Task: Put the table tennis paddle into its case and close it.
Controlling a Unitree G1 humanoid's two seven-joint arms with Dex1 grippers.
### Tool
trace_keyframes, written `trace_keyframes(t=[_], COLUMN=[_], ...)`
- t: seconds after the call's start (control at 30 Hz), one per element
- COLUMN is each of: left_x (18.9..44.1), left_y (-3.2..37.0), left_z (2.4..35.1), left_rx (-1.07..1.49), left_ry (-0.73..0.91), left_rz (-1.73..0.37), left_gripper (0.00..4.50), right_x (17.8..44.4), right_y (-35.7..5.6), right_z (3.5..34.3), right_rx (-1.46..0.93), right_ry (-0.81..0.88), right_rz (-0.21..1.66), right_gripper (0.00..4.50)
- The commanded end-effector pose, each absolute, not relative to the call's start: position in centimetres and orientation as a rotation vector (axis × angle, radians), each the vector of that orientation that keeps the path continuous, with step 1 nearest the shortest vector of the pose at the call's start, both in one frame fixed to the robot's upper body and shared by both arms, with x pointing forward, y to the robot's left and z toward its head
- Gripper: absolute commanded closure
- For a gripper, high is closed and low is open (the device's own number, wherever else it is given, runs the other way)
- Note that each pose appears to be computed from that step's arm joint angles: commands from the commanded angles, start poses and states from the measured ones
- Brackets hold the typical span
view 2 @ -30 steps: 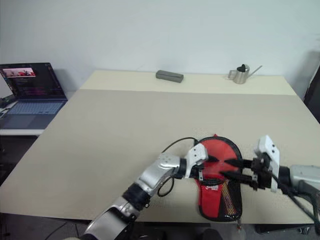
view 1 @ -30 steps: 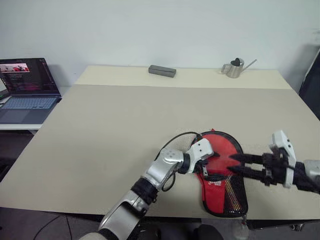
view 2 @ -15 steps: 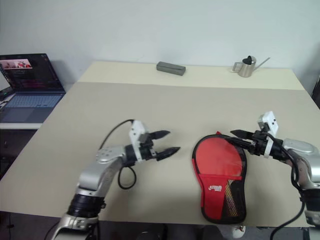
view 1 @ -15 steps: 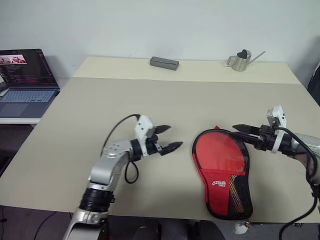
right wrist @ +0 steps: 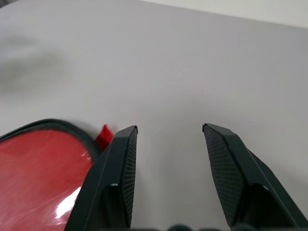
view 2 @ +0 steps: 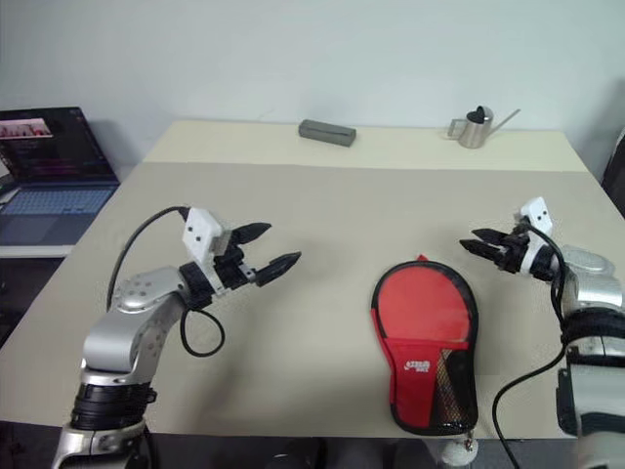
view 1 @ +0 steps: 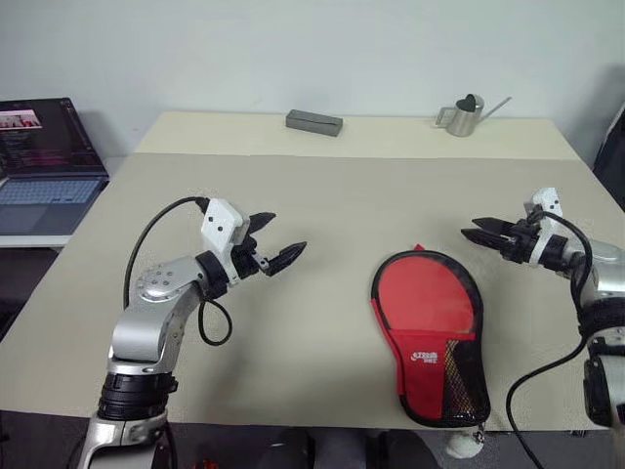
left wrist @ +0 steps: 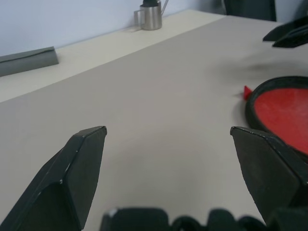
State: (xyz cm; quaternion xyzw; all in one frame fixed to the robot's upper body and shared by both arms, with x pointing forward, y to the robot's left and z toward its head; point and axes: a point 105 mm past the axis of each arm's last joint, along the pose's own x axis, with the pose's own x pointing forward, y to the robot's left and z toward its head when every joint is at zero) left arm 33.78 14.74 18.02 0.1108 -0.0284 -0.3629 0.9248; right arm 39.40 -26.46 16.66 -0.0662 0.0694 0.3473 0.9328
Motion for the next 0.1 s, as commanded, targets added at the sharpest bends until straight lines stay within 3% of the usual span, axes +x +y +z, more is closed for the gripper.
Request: trace_keyframes(t=[0.03,0.1], left_x=[33.79,34.17], left_y=[15.18,14.77], left_z=[17.94,17.64], left_rx=[0.255,0.244], left_ry=[-0.068,-0.064], left_rz=[-0.718,-0.714], left_gripper=[0.0,0.0], right_x=[39.82,40.03], right_y=[-26.05,-26.28], right_z=[18.21,18.44], right_rx=[-0.182,-0.18], right_ry=[0.086,0.087], right_rz=[0.725,0.711], right_gripper=[2.19,2.19])
